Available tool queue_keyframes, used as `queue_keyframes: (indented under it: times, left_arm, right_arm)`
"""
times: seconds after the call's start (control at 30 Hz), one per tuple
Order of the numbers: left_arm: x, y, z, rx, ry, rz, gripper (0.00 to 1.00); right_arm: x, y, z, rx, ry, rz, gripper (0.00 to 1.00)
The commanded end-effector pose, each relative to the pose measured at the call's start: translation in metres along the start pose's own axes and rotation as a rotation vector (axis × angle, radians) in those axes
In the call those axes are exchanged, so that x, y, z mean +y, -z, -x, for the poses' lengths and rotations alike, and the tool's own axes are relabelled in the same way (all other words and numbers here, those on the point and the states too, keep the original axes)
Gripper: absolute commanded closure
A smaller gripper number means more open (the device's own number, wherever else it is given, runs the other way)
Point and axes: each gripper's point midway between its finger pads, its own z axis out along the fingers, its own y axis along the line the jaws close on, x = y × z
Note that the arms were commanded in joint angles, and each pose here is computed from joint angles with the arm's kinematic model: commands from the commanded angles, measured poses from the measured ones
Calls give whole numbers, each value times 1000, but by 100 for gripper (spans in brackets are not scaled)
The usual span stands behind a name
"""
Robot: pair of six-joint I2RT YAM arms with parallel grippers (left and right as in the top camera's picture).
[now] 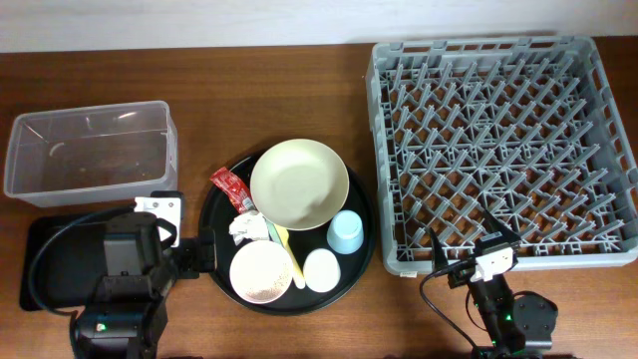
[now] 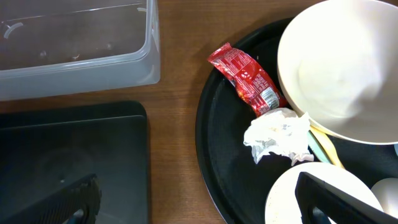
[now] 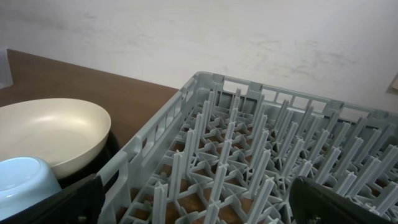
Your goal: Sort waste into correct bins and load items into the dishwasher rack
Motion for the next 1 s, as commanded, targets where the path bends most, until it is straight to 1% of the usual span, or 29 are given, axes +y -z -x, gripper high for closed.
queue_keyframes:
  times: [0.0,0.27,0.4,0.43,0.53,0.6,0.67,0.77,0.83,0.9,0.97]
  left_arm:
    - [-2,4,5,-16,-16,-12,1]
    - [-2,4,5,-16,-16,-12,1]
    - [-2,4,5,-16,-16,-12,1]
    - [-2,4,5,-16,-16,-12,1]
    - [-2,4,5,-16,-16,-12,1]
    - [-2,4,5,-16,-16,-12,1]
    - [-2,4,5,-16,-16,-12,1]
    - [-2,4,5,-16,-16,-12,1]
    - [-2,4,5,-16,-16,-12,1]
    - [-2,4,5,-16,-16,-12,1]
    - [-2,4,5,-16,-16,-12,1]
  right_arm:
    - [1,0,-2,4,-13,-1,2]
    - [3,0,2,-11,-9,11,2]
    - [20,1,4,-25,-9,114,2]
    - [21,1,9,-47,-1,122,2]
    - [16,8,57,-203,15,104,2]
    - [10,13,77,-226,23,69,2]
    - [1,16,91,-199,10,31,2]
    - [-3,14,107,-102,-24,38,2]
    - [-6,7,114,10,-67,53,2]
    - [-9,-2,120,138,-149,71,2]
    - [-3,-11,129,263,-238,138,2]
